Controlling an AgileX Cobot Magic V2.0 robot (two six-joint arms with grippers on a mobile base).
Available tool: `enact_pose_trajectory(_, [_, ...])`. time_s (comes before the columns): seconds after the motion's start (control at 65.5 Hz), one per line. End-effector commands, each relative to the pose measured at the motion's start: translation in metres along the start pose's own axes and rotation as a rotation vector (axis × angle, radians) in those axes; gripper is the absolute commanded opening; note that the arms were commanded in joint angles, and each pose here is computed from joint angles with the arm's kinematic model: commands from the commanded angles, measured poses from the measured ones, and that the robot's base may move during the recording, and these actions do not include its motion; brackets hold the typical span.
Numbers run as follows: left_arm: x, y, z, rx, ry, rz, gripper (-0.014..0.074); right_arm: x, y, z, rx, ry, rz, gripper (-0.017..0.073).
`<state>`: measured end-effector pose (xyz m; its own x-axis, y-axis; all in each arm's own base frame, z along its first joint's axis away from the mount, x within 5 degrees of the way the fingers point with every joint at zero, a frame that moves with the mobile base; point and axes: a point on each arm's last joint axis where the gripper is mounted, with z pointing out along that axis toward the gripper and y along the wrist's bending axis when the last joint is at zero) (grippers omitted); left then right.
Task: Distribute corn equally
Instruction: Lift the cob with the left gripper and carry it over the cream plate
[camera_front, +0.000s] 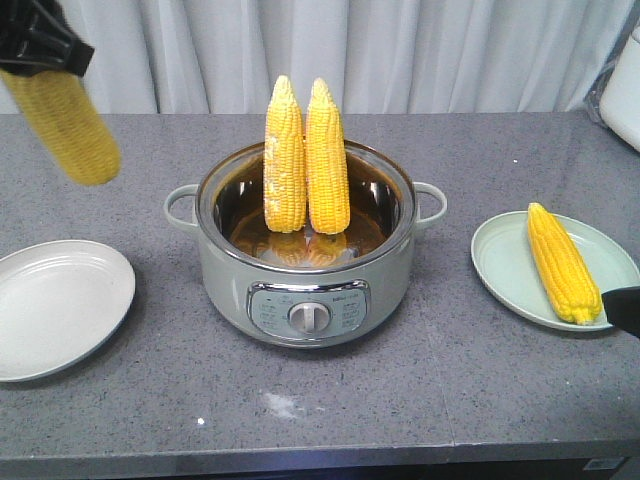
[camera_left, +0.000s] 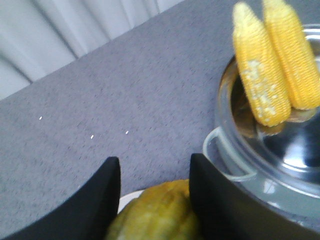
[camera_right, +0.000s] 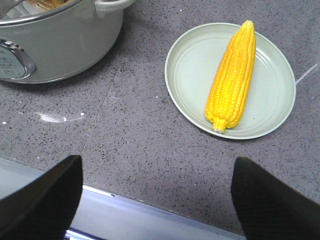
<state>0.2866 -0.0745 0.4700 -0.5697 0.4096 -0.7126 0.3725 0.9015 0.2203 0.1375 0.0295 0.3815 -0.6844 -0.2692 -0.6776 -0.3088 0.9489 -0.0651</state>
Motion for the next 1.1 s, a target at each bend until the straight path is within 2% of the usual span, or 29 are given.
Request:
enact_pose_trajectory(0.0, [-0.003,0.007,-0.024,-0.080,-0.056,-0.032,0.0221,-0.009,-0.001,-0.007,0.013,-0.077,-0.008,0.0577])
enact_pose_trajectory(0.168, [0.008,0.011,-0.023,-0.113,0.052,-0.068,0.0229,-0.009,-0.001,-0.007,0.013,-0.077,-0.008,0.0577])
enact_pose_trajectory(0.275, [0.016,0.019,-0.017,-0.137,0.094,-0.108,0.0235,-0.009,-0.001,-0.007,0.013,-0.077,-0.008,0.0577])
enact_pose_trajectory(0.366, [0.033,0.029,-0.002,-0.159,0.171,-0.162,0.0238,-0.009,-0.001,-0.007,0.013,-0.077,-0.008,0.0577])
enact_pose_trajectory(0.519, [0.061,0.041,0.021,-0.172,0.298,-0.208,0.0242,-0.009,-0.001,-0.007,0.013,-0.077,-0.008,0.0577])
enact_pose_trajectory(0.657, [0.081,0.045,0.035,-0.178,0.379,-0.254,0.0246,-0.009,-0.001,-0.007,0.013,-0.077,-0.008,0.0577])
enact_pose_trajectory(1.084, [0.103,0.042,0.097,-0.107,0.561,-0.271,0.0246,-0.009,-0.001,-0.007,0.013,-0.077,-0.008,0.0577])
